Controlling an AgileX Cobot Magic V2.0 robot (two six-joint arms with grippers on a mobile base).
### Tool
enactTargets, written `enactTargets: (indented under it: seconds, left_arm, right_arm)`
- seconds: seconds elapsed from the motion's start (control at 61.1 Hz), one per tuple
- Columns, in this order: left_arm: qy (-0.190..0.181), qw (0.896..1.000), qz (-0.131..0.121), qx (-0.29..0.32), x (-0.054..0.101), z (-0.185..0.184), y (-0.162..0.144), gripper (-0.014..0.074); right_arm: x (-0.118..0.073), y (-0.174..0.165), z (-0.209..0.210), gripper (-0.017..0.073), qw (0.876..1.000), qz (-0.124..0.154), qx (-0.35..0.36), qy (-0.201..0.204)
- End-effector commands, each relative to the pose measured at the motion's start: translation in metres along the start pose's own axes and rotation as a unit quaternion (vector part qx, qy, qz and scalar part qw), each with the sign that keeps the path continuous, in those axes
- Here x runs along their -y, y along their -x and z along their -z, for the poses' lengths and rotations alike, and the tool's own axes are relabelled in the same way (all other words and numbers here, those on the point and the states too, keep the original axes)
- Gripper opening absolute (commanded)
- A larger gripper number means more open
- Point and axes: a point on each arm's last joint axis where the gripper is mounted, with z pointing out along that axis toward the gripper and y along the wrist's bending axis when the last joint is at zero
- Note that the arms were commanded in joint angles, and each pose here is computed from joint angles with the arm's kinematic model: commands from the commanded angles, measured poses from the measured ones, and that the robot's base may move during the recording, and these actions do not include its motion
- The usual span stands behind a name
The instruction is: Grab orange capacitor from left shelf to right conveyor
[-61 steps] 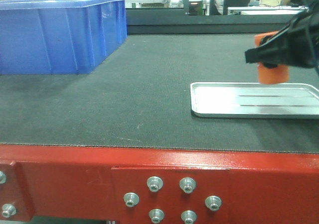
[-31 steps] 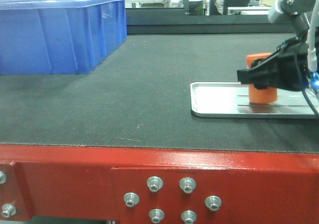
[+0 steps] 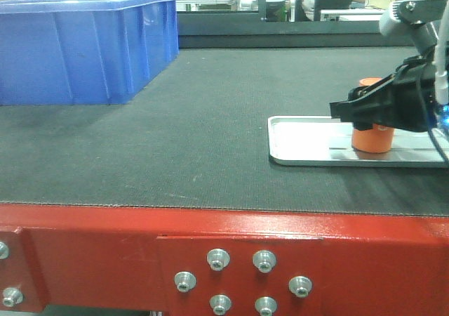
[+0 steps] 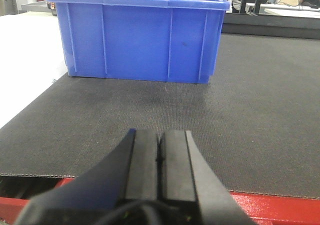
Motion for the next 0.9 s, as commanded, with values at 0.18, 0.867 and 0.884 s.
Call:
enactTargets:
  seconds: [0.18,0.867,0.884]
  left_arm:
    - [0.002,0.999,0.002,0.050,0.000,0.001,0.009,-0.0127]
    - [0.002,0.999,0.002,0.050,0.000,0.001,0.009,-0.0127]
    - [0.002,0.999,0.002,0.050,0.000,0.001,0.009,-0.0127]
  right_arm:
    - [-0.002,0.071,0.050,0.0624,0.999,0.007,0.051,-0.007]
    - [-0.010,0.140,0.240,0.0055,0.984,-0.044,0.167,-0.033]
    - [-0.010,0.140,0.243,0.0055,0.984,-0.043,0.172,-0.032]
